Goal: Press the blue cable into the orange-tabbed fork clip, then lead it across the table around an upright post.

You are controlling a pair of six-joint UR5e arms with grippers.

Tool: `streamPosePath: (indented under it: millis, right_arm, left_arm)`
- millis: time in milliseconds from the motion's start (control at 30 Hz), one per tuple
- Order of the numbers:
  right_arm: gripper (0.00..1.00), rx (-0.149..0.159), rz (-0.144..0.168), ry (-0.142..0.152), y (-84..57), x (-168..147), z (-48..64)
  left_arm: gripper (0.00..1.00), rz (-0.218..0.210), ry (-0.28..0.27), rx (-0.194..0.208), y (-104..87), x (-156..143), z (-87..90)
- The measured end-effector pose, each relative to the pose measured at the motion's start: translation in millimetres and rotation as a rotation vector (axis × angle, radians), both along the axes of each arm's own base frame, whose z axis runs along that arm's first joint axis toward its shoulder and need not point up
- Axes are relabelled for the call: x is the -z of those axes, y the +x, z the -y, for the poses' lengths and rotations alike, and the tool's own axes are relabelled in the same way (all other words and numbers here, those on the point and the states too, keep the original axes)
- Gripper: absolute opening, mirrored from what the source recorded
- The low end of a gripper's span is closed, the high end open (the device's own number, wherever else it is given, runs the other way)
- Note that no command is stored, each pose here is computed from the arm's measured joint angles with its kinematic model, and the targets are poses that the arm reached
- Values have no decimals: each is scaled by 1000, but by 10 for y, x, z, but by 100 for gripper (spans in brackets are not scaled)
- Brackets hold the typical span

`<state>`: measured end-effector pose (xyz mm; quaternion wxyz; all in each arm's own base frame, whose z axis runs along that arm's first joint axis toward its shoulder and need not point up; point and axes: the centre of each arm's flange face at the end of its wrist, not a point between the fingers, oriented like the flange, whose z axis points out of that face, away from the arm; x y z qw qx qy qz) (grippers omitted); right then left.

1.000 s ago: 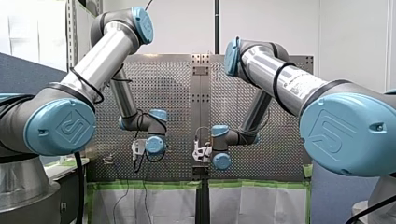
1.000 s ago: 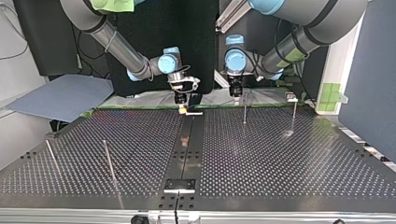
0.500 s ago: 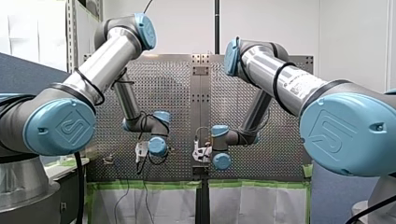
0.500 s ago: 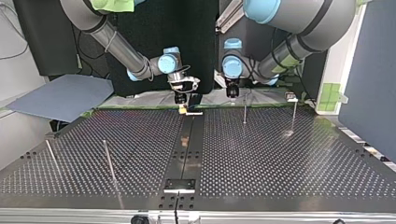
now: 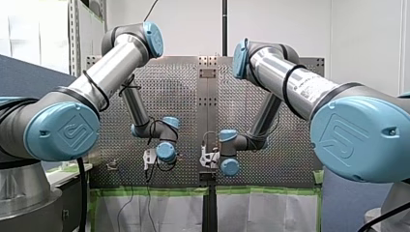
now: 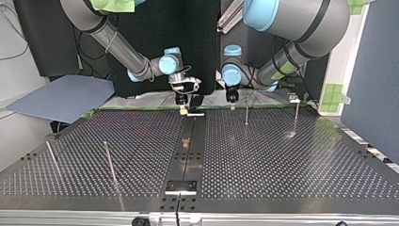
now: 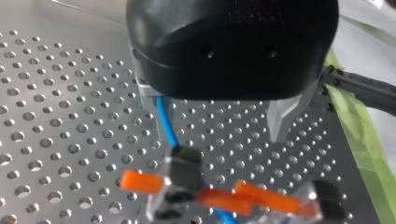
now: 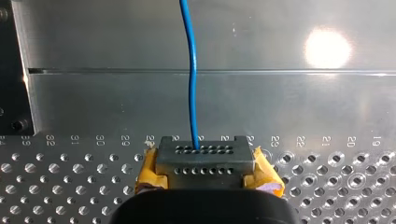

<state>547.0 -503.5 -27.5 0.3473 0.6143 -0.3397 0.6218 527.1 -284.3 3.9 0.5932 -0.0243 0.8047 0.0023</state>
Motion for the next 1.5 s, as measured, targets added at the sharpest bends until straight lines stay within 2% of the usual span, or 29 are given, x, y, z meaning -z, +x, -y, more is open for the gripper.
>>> streamPosePath:
  millis: [233,500,733,1067,1100,1133,1167,1200,1233,1267,1300,1333,1367,1400,1500]
  right_arm:
    - [0,3,0,0,-14,3,14]
    - [0,9,-1,-1,-47,17,46]
    - [0,9,-3,1,-52,30,46]
    - [0,8,-4,2,-47,43,36]
    - [0,8,-4,2,-48,44,36]
    - [0,8,-4,2,-48,45,36]
    - [0,8,-4,2,-48,45,37]
    - [0,9,-4,2,-49,45,38]
    - [0,9,-4,2,-50,46,39]
    - [0,9,-4,2,-51,49,39]
    - [0,9,-4,2,-52,52,39]
    - [0,9,-4,2,-53,53,40]
    - [0,9,-4,2,-53,54,40]
    - [0,9,-4,2,-53,54,41]
    - [0,9,-4,3,-55,59,41]
  left_arm:
    - [100,14,6,1,37,-85,22]
    - [100,39,41,5,41,-280,78]
    - [100,50,35,-5,54,-298,72]
    - [100,49,45,19,45,-288,105]
    - [90,48,45,22,43,-287,110]
    - [90,48,46,24,41,-286,115]
    - [71,48,46,25,39,-286,119]
    - [56,47,46,25,37,-285,120]
    - [56,47,48,24,36,-286,120]
    - [33,47,51,21,35,-286,117]
    - [19,48,56,18,35,-287,113]
    - [19,48,61,15,33,-287,111]
    - [5,48,69,11,30,-287,110]
    - [0,48,74,10,27,-288,111]
    - [0,48,85,8,20,-288,116]
